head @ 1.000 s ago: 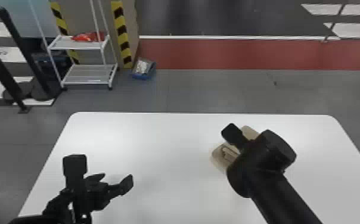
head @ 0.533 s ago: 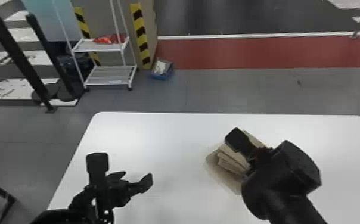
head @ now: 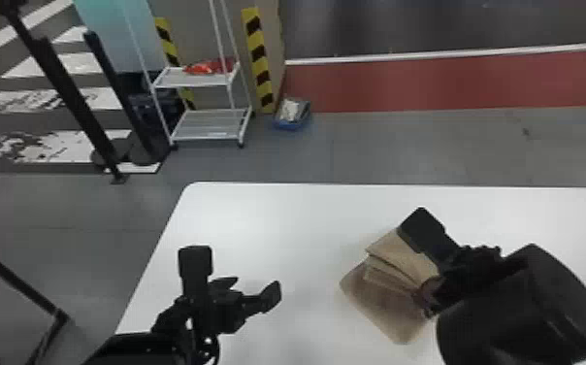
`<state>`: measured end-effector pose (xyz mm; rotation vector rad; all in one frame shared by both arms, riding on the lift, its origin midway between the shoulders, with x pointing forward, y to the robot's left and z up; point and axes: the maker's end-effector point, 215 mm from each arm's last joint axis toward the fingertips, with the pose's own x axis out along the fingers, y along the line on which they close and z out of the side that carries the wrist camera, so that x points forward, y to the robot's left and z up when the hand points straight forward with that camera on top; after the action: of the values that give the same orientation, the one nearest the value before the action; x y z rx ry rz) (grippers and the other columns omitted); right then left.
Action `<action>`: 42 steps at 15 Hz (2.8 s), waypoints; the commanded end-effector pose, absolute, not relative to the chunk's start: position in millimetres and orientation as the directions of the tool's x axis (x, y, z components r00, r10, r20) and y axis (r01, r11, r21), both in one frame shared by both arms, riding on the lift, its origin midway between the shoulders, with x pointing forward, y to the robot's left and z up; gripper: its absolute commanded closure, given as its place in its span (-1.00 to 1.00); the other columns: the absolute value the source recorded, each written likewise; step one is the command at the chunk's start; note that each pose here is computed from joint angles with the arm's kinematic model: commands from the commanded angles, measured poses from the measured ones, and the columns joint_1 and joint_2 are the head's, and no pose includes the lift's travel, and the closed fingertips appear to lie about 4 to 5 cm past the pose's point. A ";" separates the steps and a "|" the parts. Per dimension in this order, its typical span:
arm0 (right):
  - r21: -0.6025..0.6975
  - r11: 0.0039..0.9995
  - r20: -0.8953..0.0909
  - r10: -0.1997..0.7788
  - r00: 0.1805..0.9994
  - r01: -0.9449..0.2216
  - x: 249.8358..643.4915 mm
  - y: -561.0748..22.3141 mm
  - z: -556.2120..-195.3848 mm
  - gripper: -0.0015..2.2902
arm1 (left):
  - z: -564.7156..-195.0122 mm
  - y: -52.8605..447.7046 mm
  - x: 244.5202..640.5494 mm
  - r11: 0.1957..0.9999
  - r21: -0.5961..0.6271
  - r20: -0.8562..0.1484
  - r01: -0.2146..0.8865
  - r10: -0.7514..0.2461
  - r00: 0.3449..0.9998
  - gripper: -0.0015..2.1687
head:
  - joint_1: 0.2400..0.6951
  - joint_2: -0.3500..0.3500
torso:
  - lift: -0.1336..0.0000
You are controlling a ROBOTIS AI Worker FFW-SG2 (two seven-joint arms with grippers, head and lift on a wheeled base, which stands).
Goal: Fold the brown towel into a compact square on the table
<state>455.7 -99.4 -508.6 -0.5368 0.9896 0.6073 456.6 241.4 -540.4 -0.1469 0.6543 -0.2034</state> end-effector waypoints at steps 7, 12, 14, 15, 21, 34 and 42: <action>-0.144 0.771 -0.848 0.226 0.479 -0.620 484.8 -127.8 -482.0 0.16 | -558.4 143.5 455.0 0.912 -0.279 -0.582 0.300 -0.409 0.702 -0.96 | 1.00 0.23 | 1.00; -0.157 0.779 -0.841 0.217 0.496 -0.607 496.6 -133.5 -474.9 0.16 | -557.1 83.5 455.5 0.876 -0.271 -0.558 0.399 -0.481 0.676 -0.96 | 1.00 -0.07 | 1.00; -0.145 0.783 -0.841 0.226 0.492 -0.605 498.7 -132.7 -474.6 0.16 | -556.9 75.6 462.3 0.868 -0.264 -0.540 0.420 -0.494 0.682 -0.96 | 1.00 -0.13 | 1.00; -0.144 0.785 -0.840 0.225 0.493 -0.602 500.2 -134.9 -474.6 0.16 | -552.5 71.2 464.3 0.859 -0.265 -0.518 0.437 -0.510 0.687 -0.96 | 1.00 -0.15 | 1.00; -0.149 0.789 -0.844 0.213 0.493 -0.596 502.4 -140.7 -479.4 0.16 | -530.8 55.9 491.8 0.820 -0.244 -0.419 0.517 -0.570 0.707 -0.92 | 1.00 -0.26 | 1.00; -0.158 0.798 -0.849 0.191 0.493 -0.582 510.4 -148.6 -482.2 0.16 | -536.6 50.8 513.3 0.800 0.101 -0.350 0.592 -0.528 0.774 -0.92 | 1.00 -0.26 | 1.00; -0.144 0.798 -0.849 0.205 0.487 -0.586 507.8 -145.0 -483.9 0.16 | -549.5 52.0 527.3 0.774 0.269 -0.335 0.573 -0.482 0.809 -0.92 | 1.00 -0.31 | 1.00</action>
<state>507.7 -146.0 -484.5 -0.4523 0.9505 0.4986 526.9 48.1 -546.7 0.3627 0.2508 -0.5796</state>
